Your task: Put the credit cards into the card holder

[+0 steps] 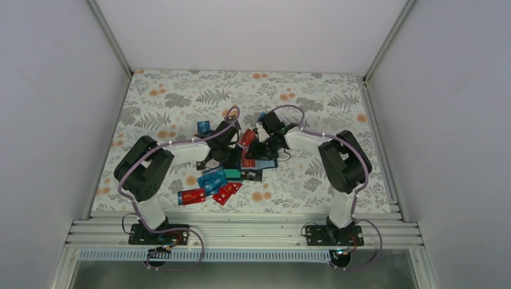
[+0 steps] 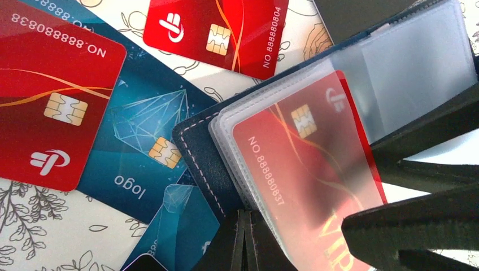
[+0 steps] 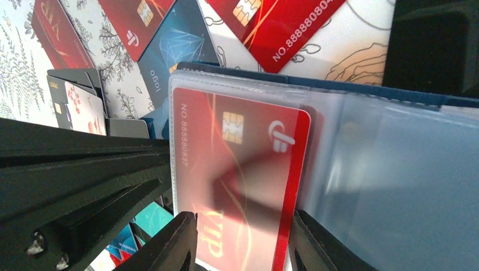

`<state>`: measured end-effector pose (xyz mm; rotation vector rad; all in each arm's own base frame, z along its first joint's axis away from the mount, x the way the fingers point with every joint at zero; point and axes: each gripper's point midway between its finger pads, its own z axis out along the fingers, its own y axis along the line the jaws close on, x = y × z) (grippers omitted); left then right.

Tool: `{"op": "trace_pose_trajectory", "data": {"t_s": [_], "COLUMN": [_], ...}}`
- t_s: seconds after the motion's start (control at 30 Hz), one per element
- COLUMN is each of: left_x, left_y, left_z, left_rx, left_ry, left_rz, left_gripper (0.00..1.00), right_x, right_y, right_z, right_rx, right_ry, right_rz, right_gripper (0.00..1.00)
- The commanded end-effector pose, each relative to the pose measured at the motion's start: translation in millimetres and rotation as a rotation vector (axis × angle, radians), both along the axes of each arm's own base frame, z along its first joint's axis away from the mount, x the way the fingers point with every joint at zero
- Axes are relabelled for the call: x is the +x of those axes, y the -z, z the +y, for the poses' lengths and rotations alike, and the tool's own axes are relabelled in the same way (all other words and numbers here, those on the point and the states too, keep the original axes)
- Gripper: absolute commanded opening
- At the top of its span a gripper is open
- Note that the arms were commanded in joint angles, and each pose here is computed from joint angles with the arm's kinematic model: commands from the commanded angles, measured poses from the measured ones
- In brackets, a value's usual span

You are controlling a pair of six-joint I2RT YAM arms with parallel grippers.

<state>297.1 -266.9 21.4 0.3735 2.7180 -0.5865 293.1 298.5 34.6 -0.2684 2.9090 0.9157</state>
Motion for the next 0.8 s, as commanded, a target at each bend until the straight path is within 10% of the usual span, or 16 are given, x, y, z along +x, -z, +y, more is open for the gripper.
{"op": "trace_pose_trajectory", "data": {"t_s": [0.0, 0.33, 0.77], "left_x": [3, 12, -28], "left_y": [3, -24, -43], "left_z": [4, 17, 94], "left_rx": [0.028, 0.000, 0.168], "left_ry": [-0.021, -0.081, -0.339], "left_rz": [-0.010, -0.091, -0.066], "left_gripper": [0.03, 0.04, 0.02], "right_x": [-7, 5, -84], "right_y": [-26, -50, -88], "right_z": [21, -12, 45], "right_rx": [0.083, -0.053, 0.286], "right_ry": [-0.045, -0.001, -0.203], "right_rz": [-0.031, -0.182, -0.127], "right_gripper": [0.43, 0.43, 0.46]}}
